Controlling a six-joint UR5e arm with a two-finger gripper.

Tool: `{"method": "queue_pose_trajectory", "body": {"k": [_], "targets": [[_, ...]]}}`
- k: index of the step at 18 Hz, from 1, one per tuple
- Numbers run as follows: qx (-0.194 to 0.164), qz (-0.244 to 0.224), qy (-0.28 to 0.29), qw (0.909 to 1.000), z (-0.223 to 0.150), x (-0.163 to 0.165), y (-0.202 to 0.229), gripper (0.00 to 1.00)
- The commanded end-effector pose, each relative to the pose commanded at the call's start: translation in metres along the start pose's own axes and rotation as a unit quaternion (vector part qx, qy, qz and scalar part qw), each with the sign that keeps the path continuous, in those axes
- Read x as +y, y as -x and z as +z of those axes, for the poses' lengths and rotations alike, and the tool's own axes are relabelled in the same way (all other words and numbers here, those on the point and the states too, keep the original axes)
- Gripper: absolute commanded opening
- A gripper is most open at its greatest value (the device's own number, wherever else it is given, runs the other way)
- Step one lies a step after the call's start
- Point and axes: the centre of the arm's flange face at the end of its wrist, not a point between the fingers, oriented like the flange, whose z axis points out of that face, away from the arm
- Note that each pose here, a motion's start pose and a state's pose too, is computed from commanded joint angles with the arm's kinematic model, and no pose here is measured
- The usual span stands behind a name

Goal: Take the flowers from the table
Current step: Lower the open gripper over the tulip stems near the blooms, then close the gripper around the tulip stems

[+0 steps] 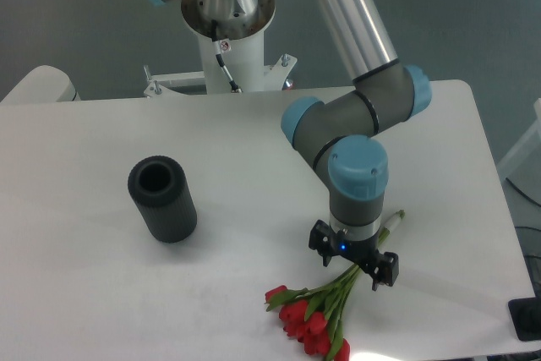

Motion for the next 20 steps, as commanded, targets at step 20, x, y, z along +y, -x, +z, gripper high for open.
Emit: {"method": "queue_pose_trajectory", "body": {"k": [20], "targets": [[0.02,0.0,0.011,0.9997,0.04,0.003,-0.015,0.99]]}}
